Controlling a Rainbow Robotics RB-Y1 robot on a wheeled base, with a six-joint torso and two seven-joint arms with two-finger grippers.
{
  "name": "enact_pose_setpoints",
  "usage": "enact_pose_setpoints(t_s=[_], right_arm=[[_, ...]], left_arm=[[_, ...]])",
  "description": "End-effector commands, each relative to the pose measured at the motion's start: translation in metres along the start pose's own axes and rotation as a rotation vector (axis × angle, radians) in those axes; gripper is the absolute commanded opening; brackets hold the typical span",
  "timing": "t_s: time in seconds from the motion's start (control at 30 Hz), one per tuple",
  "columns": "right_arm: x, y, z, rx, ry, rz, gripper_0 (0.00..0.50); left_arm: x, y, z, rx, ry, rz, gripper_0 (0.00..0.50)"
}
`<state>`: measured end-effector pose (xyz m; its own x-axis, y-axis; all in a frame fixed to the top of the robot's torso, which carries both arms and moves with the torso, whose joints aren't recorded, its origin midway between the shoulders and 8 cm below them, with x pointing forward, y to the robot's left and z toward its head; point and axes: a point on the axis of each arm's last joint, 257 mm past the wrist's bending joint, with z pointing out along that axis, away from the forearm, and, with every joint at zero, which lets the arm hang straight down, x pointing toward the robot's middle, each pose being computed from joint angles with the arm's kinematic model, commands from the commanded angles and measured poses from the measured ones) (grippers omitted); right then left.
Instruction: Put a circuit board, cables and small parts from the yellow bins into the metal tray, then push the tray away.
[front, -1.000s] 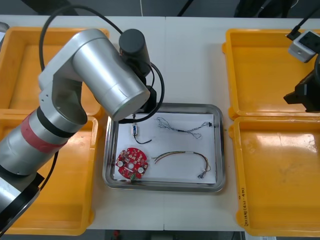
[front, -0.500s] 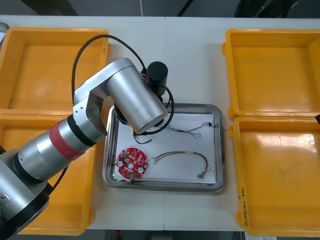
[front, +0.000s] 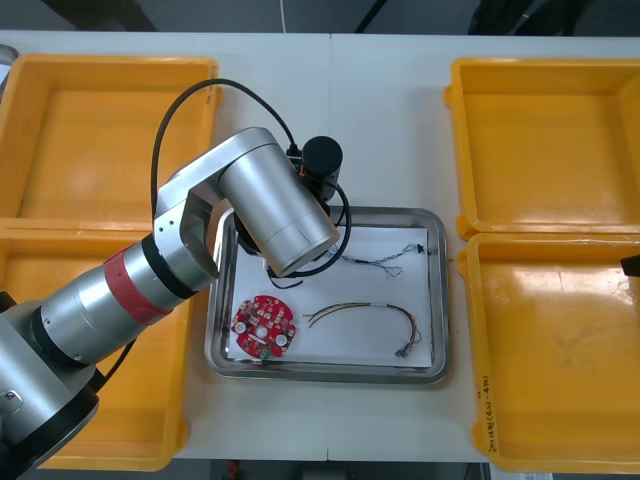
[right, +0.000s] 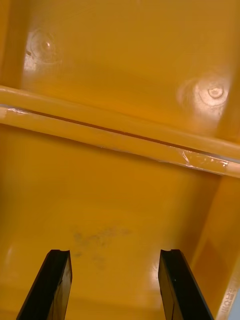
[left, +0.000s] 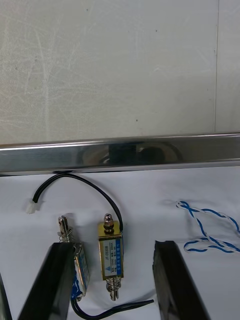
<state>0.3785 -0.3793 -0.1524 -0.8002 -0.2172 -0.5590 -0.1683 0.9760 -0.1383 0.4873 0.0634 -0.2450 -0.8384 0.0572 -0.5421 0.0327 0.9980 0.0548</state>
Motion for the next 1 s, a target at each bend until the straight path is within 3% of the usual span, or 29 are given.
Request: enact_pose_setpoints(t_s=[0.03,0.23,0.5,0.57,0.9,1.0], right_arm=[[0.012,0.004,0.002,0.019,0.007,0.090,0.500],[0.015,0.018,0.008,-0.008,0.029,0.192,0.500],[0.015,0.025,0.009,-0.031,0.032,0.254,0.500],[0.015,0.025,0.009,-0.035,0.032,0.261,0.500],[0.016,0.027,0.008,-0.045,0.032,0.289,0.500],[0.017,0.027,0.008,-0.048,0.033,0.300,0.500]], left_arm=[[0.002,-0.018,-0.005,0.036,-0.012,-0.090,0.500],[-0.008,-0.011,-0.016,0.043,-0.037,-0.111,0.500],[-0.024,0.016,-0.051,0.042,-0.056,-0.141,0.500],[-0.031,0.023,-0.062,0.058,-0.064,-0.153,0.500],[-0.042,0.079,-0.115,0.064,-0.046,-0.188,0.500],[-0.050,0.094,-0.135,0.095,-0.068,-0.179,0.500]])
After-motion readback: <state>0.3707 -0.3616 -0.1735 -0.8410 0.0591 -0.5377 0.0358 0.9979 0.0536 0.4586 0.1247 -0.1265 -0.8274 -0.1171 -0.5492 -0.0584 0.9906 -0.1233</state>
